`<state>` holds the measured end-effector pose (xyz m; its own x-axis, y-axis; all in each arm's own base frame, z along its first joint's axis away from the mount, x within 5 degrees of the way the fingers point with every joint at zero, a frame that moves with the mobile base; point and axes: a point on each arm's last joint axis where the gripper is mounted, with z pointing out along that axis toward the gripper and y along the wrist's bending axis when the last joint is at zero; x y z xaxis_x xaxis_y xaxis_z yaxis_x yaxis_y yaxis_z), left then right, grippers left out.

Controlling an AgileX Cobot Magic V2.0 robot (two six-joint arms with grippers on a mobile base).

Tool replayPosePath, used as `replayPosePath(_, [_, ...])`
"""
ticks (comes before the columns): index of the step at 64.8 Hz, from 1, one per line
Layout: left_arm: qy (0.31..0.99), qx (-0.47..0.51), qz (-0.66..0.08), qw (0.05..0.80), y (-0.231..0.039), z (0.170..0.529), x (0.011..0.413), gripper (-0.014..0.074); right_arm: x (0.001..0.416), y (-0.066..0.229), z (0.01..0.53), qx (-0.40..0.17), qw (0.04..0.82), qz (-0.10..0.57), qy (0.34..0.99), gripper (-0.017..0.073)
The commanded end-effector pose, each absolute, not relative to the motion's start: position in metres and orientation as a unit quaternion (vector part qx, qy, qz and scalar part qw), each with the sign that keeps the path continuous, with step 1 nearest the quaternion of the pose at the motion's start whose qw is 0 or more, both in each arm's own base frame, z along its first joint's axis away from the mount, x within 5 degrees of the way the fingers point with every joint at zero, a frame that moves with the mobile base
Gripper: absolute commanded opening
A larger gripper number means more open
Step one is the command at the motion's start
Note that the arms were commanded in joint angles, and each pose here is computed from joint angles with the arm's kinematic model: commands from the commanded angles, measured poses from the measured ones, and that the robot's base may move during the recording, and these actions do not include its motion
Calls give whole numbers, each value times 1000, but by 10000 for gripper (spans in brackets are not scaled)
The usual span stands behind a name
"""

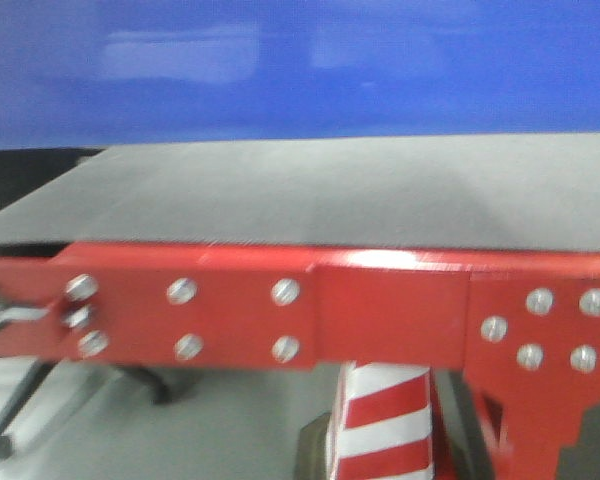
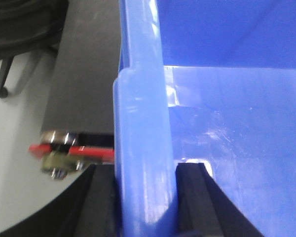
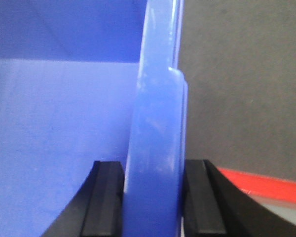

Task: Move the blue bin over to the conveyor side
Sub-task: 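Lower the held blue bin onto the dark conveyor belt with both grippers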

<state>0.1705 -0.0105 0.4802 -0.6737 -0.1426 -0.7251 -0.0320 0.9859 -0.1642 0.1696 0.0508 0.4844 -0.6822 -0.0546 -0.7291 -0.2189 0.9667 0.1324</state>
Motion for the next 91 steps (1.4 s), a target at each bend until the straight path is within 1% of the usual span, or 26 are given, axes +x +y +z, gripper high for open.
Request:
replayPosePath(1, [888,-47,-55,453,-7,492,168,-18,168,44,497,-74,447,83,887,-88])
replayPosePath(91, [888,-47,-55,453,-7,492,168,-18,168,44,497,-74,447,83,887,-88])
